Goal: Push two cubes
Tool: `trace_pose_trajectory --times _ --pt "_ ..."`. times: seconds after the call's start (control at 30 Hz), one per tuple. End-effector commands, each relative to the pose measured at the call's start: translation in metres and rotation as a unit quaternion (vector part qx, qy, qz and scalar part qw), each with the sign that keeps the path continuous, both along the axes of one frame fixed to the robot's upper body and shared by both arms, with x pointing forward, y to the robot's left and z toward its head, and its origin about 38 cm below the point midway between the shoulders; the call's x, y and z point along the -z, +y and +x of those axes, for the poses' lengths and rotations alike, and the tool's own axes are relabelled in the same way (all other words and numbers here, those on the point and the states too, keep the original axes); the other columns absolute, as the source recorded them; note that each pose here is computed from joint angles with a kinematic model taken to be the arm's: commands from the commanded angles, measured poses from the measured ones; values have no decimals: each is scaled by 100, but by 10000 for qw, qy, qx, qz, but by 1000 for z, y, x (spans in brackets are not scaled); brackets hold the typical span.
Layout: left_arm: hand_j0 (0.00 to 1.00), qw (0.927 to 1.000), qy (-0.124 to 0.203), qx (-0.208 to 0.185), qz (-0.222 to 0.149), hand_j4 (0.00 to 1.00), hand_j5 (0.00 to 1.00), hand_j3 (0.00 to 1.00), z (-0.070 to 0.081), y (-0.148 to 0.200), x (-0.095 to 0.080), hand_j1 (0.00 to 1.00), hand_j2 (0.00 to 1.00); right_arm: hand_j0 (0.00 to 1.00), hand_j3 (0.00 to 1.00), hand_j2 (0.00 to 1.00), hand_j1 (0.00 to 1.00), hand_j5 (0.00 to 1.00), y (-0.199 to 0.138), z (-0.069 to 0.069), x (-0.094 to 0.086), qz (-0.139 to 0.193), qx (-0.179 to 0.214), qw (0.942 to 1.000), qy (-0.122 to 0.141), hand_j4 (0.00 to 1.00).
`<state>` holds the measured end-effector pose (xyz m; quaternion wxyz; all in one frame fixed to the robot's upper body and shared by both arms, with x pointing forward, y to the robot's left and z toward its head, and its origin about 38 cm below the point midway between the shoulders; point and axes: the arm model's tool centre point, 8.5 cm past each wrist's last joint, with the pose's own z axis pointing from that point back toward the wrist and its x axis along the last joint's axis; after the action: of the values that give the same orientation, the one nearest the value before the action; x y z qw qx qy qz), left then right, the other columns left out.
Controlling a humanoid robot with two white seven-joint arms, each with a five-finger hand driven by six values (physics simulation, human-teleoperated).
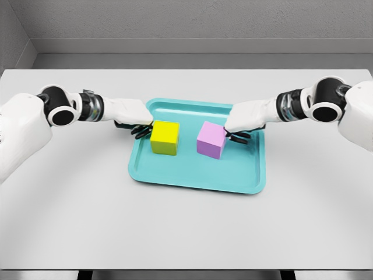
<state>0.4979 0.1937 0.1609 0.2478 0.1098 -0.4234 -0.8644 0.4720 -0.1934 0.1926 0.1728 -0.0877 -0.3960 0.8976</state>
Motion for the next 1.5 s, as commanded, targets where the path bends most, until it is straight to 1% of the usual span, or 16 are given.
trace_pose_trajectory --times 0.0,0.3,0.37,0.4,0.47,0.5,0.53,0.57,0.6,0.63,0.7,0.77,0.83,1.0,1.07,1.47 --pt "19 9993 169 71 -323 19 19 19 -3 -11 -3 19 19 0 0 0 0 0 12 0 0 79 -82 9999 15 0" --pt "20 9984 171 71 -539 20 20 20 0 -15 -14 20 20 1 1 1 1 1 -4 9 -6 158 197 9997 -32 1" --pt "20 9983 120 62 -565 20 20 20 2 -13 -21 20 20 1 1 1 1 1 -17 12 -14 224 350 9991 -114 1" --pt "20 9969 165 -56 -764 20 20 20 4 1 -32 20 20 1 1 1 1 1 -18 13 -18 269 382 9988 -149 1" --pt "20 9959 99 -365 -822 20 20 20 8 38 -50 20 20 1 1 1 1 1 -21 16 -17 272 443 9986 -135 1" --pt "20 9938 114 -424 -1026 20 20 20 3 54 -62 20 20 5 5 5 5 5 -27 20 -18 280 561 9979 -142 5" --pt "20 9926 56 -128 -1205 20 20 20 -20 59 -84 20 20 7 7 7 7 7 -30 23 -23 351 628 9972 -189 7" --pt "20 9930 208 429 -1078 20 20 20 -54 43 -76 20 20 10 10 10 10 10 -30 23 -23 357 631 9972 -194 10" --pt "20 9893 414 966 -1014 20 20 20 -78 14 -62 20 20 14 14 14 14 14 -30 24 -25 379 641 9970 -212 14" --pt "20 9865 538 1167 -1014 20 20 20 -84 -4 -52 20 20 16 16 16 16 16 -30 24 -25 383 635 9970 -211 16" --pt "20 9863 563 1168 -1024 20 20 20 -84 -5 -50 20 20 16 16 16 16 16 -30 24 -27 396 647 9969 -222 16" --pt "20 9861 630 1147 -1027 20 20 20 -86 -4 -44 20 20 24 24 24 24 24 -34 26 -25 371 702 9966 -214 24" --pt "20 9874 739 997 -977 20 20 20 -77 -7 -26 20 20 35 35 35 35 35 -33 26 -27 379 695 9966 -225 35" --pt "20 9882 829 845 -969 20 20 20 -64 -16 -11 20 20 34 34 34 34 34 -32 27 -26 378 702 9966 -224 34" --pt "20 9873 840 904 -1003 20 20 20 -65 -23 -10 20 20 25 25 25 25 25 -33 29 -27 368 729 9964 -231 25" --pt "20 9874 860 881 -990 20 20 20 -65 -21 -9 20 20 25 25 25 25 25 -27 27 -18 341 668 9970 -169 25"
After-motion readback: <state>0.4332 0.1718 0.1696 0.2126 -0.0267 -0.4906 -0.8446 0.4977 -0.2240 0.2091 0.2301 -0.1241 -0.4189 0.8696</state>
